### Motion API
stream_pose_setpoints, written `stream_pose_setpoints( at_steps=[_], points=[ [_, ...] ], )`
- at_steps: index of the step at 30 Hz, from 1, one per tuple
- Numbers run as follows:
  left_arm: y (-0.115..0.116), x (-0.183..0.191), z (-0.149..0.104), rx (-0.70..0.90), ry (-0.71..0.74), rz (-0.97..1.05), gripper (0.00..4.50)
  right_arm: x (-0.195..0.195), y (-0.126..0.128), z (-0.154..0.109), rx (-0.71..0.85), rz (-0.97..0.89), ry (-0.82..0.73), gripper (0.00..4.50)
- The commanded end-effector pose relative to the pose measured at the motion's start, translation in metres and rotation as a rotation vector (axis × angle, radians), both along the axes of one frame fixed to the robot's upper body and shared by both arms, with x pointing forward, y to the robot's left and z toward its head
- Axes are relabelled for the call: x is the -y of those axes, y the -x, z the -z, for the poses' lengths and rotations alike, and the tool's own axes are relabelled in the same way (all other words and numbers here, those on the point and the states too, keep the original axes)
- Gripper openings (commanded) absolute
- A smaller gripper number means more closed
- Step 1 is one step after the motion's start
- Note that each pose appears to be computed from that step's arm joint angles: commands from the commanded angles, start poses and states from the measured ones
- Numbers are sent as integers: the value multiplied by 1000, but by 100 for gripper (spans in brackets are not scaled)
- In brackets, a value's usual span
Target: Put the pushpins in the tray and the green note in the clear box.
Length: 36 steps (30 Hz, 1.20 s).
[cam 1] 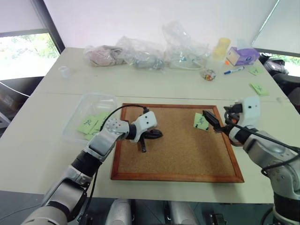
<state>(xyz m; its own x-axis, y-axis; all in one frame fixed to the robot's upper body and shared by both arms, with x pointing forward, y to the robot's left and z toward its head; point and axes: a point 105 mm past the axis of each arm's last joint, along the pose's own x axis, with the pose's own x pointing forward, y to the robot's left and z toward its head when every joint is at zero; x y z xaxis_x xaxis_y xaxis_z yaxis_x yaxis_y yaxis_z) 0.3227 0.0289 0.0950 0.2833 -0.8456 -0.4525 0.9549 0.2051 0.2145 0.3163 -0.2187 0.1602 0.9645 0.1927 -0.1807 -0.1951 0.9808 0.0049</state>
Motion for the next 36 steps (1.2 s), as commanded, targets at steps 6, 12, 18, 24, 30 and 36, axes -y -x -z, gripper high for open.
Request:
stream_pose_setpoints(
  at_steps=[6,12,18,24,30,36],
  points=[
    [3,0,17,-29,-65,-23,5,7,-28,17,-30,-13,35,450],
    [3,-1,18,-32,-61,-34,5,8,-39,25,-36,-41,64,450],
    [5,-1,20,-32,-61,-41,5,2,-45,30,-46,-55,61,450],
    [5,0,21,-33,-59,-44,0,-3,-51,35,-60,-66,46,395],
    [4,0,21,-28,-56,-47,0,-5,-54,42,-89,-70,19,114],
    [4,0,19,-22,-43,-49,0,-5,-54,39,-83,-67,10,13]
  ],
)
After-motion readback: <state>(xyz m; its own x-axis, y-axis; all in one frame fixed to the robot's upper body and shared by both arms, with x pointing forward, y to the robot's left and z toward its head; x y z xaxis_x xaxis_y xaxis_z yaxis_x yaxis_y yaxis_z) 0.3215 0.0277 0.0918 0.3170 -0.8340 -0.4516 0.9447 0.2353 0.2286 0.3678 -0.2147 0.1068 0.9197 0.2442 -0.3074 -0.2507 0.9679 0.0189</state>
